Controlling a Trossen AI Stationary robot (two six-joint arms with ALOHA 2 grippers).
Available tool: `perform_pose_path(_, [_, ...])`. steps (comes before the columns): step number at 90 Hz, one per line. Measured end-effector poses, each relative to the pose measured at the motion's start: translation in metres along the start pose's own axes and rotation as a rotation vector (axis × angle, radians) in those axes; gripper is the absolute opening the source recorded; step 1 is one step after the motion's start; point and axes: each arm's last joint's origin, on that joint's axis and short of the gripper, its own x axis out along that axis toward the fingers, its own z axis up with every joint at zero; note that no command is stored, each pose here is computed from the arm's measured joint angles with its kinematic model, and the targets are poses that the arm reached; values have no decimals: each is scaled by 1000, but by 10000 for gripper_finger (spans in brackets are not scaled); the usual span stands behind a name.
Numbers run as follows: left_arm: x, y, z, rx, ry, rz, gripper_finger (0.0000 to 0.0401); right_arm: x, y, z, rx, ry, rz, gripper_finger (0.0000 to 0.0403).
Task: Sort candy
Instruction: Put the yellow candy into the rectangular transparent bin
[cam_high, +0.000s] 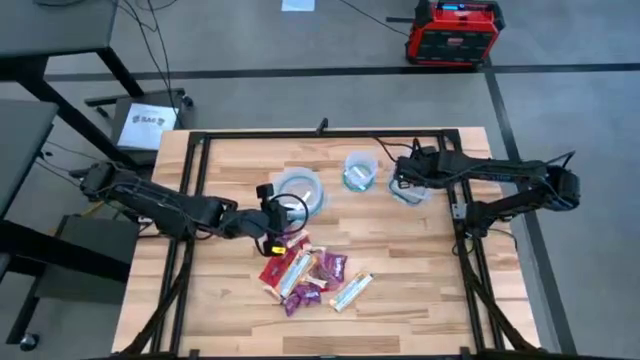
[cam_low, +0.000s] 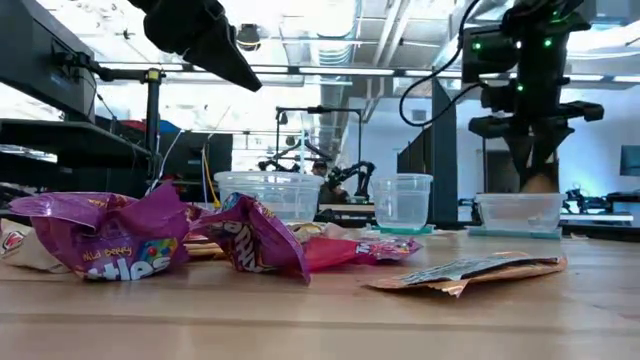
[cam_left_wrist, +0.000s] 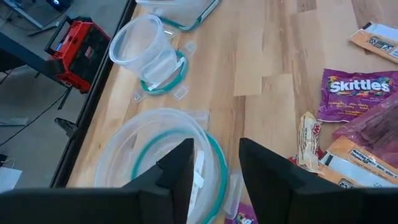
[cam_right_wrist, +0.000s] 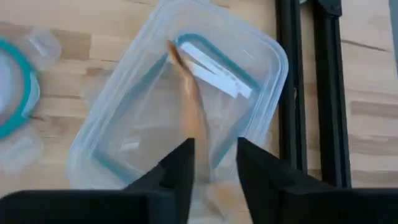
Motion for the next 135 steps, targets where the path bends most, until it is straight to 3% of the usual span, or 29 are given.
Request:
perform_pose_path(11, [0, 0, 0, -1, 0, 0, 114, -1, -1, -3, -37, 17, -7, 162])
perform_pose_path(25, [0, 0, 0, -1, 0, 1, 114, -9, 10, -14, -216, 40, 94, 183])
perform_pose_path(43, [0, 1, 0, 3, -1, 4, 114, -34, 41, -42, -492, -48, 388, 181])
perform_pose_path(56, [0, 1, 0, 5, -1, 5, 114, -62, 69, -74, -712, -203, 653, 178])
perform_pose_path(66, [0, 1, 0, 4, -3, 6, 114, -74, 87, -101, -908, -307, 770, 178])
perform_pose_path(101, [-1, -1, 2, -32, -17, 0, 114, -69, 132, -192, -1167, -295, 1012, 177])
perform_pose_path(116, [-1, -1, 2, -29, -18, -2, 114, -53, 150, -215, -1254, -212, 1122, 177])
perform_pose_path(135, [-1, -1, 2, -29, -17, -2, 114, -37, 158, -231, -1351, -200, 1118, 177])
